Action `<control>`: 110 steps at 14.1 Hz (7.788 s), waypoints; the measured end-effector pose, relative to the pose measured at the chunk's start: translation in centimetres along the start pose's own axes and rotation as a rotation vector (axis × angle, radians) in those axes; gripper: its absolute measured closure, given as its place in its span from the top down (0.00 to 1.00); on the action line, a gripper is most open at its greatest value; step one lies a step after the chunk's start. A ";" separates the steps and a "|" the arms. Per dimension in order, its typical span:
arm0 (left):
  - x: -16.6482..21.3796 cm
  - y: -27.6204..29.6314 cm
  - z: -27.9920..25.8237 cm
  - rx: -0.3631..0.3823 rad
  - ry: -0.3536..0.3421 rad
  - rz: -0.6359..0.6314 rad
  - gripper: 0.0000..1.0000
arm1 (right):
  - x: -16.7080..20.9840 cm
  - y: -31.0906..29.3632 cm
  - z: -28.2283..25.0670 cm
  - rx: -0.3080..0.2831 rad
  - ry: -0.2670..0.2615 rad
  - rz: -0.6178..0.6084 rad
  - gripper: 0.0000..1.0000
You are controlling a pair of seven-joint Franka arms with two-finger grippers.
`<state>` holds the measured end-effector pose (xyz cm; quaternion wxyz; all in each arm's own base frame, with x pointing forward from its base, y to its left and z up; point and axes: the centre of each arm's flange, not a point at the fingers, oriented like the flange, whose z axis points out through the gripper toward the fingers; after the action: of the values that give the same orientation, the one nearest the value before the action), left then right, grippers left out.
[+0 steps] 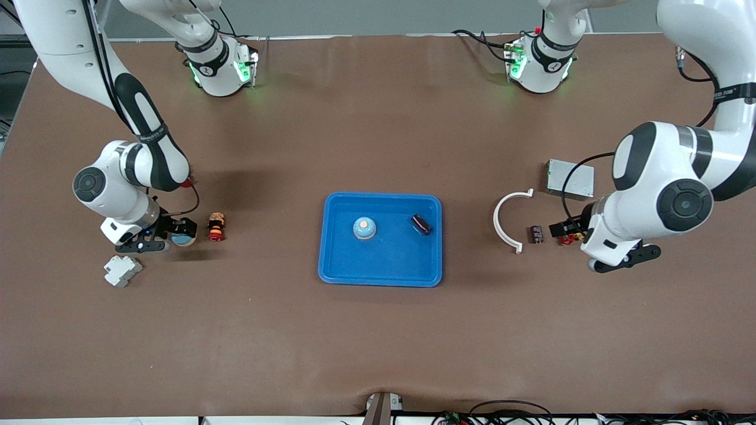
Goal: Place electrolytic capacitor and blue bell in tray
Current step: 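Lift the bell with the right gripper while the left reaches the second capacitor, then carry the bell toward the tray while the left gripper grasps the capacitor, then lower the bell into the tray while the left gripper carries the capacitor, then open and withdraw the right gripper while the left lowers the capacitor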
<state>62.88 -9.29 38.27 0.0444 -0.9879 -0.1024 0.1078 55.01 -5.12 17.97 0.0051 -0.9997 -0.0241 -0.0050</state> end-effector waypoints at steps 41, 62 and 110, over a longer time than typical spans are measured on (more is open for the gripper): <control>-1.1 1.7 20.6 -0.086 0.123 0.107 0.82 | 10.9 -49.7 -3.3 0.038 0.034 0.759 0.64; 0.9 7.3 11.1 -0.056 0.067 -0.129 0.33 | 10.1 -50.8 -0.7 0.046 0.038 0.794 0.64; -3.5 31.0 15.9 -0.344 0.098 -0.626 0.33 | 10.7 -2.4 -41.7 -0.046 0.006 -0.050 1.00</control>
<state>61.98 -39.20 20.12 -0.0865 -0.9057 -0.4144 0.0230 65.20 -2.62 59.75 -0.0181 -0.9986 -0.0488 -0.0087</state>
